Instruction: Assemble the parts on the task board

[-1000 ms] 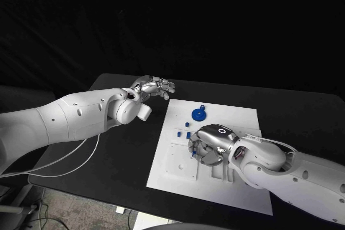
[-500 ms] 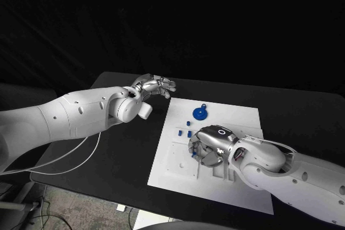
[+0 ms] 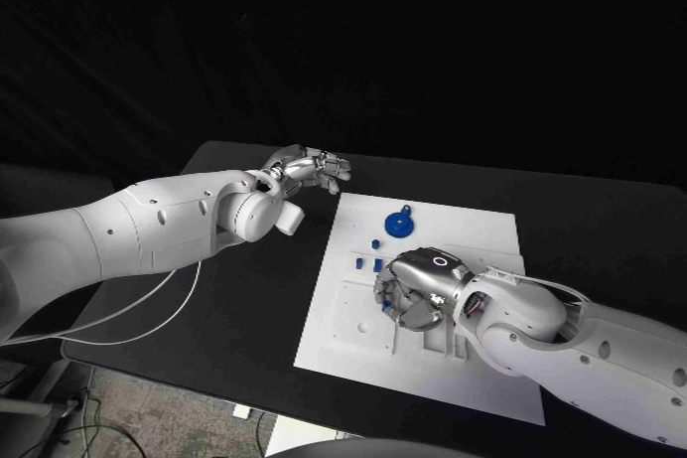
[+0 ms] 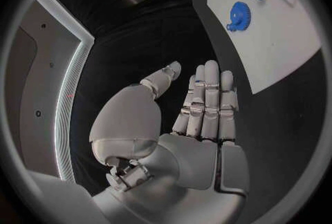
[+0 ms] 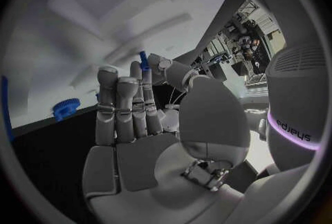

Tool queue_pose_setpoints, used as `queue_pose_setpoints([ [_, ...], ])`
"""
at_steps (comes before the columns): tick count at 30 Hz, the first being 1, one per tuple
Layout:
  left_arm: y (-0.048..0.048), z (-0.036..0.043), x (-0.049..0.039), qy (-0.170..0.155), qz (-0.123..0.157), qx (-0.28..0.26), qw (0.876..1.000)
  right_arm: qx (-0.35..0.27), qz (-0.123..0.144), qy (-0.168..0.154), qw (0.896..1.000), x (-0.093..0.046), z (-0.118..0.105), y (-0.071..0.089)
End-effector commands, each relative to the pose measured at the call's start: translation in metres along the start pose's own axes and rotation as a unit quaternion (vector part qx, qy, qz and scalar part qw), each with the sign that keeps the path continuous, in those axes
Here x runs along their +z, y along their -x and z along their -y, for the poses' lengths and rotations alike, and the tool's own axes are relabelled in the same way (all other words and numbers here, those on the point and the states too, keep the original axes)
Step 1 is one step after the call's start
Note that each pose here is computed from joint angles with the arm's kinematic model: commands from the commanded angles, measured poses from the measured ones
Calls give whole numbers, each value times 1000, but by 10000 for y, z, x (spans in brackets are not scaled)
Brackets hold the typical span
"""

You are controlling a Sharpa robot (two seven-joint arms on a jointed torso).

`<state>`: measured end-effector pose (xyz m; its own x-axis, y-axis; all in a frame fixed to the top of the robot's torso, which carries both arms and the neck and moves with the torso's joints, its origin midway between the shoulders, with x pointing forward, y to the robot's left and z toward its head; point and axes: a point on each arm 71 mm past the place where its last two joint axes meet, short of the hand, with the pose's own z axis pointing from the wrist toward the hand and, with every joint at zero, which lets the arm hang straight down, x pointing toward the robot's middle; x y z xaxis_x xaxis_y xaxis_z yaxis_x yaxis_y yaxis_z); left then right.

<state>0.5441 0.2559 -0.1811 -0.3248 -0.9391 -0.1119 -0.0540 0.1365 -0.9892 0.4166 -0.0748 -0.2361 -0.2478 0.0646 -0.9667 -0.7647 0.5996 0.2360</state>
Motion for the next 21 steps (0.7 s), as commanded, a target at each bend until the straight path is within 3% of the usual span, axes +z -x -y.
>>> queue_pose_setpoints([
  [1,-20,13,5,-4,-8,-3,1000,-12,-15,0,1000,16,-14,-38],
  [10,-32,13,11,-3,-8,-4,1000,-13,-33,5,999,47,-49,-103],
  [21,-13,8,6,-1,-7,-5,1000,11,-17,-1,1000,1,28,-85],
])
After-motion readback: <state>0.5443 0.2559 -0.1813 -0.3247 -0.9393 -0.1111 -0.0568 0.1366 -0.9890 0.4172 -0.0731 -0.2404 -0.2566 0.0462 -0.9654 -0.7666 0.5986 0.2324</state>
